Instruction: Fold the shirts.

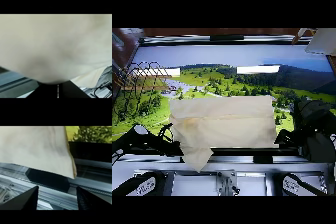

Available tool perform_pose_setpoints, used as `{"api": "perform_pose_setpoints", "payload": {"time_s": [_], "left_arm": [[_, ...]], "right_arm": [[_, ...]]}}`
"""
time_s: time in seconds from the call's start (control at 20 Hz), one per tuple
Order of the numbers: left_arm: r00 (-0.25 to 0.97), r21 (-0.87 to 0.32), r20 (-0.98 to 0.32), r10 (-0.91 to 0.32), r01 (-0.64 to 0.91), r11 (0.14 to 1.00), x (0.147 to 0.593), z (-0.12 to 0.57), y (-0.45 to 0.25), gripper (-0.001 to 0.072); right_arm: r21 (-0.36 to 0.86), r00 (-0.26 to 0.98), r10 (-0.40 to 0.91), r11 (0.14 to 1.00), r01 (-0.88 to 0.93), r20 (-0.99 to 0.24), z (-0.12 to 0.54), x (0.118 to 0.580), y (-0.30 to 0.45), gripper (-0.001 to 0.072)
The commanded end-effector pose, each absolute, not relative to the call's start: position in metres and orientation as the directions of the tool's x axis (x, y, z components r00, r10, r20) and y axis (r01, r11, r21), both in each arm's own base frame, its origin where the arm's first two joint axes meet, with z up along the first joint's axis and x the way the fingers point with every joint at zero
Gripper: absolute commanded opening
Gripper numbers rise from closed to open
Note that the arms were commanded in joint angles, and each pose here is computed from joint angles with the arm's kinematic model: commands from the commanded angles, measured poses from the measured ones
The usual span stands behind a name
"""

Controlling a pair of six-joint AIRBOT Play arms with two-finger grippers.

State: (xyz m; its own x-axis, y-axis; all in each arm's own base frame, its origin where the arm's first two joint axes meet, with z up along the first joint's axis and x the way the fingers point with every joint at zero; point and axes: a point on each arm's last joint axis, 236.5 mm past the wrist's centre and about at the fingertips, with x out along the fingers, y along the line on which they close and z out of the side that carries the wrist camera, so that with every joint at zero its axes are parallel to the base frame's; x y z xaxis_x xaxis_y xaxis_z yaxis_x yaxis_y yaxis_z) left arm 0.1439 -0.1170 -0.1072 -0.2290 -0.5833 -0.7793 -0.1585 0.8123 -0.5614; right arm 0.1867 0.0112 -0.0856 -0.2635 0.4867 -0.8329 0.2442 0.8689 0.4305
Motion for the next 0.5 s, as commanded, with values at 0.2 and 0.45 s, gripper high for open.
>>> {"api": "perform_pose_setpoints", "payload": {"time_s": [0.2,0.45], "left_arm": [[-0.229,-0.581,-0.766,-0.600,-0.153,0.800,0.142,-0.099,-0.122,0.0030],[-0.177,-0.595,-0.774,-0.608,-0.129,0.794,0.149,-0.090,-0.124,0.0030]], "right_arm": [[0.424,-0.239,0.492,0.860,0.284,-0.837,-0.110,0.188,0.014,0.0592],[0.426,-0.162,0.498,0.839,0.339,-0.852,-0.114,0.207,0.016,0.0528]]}}
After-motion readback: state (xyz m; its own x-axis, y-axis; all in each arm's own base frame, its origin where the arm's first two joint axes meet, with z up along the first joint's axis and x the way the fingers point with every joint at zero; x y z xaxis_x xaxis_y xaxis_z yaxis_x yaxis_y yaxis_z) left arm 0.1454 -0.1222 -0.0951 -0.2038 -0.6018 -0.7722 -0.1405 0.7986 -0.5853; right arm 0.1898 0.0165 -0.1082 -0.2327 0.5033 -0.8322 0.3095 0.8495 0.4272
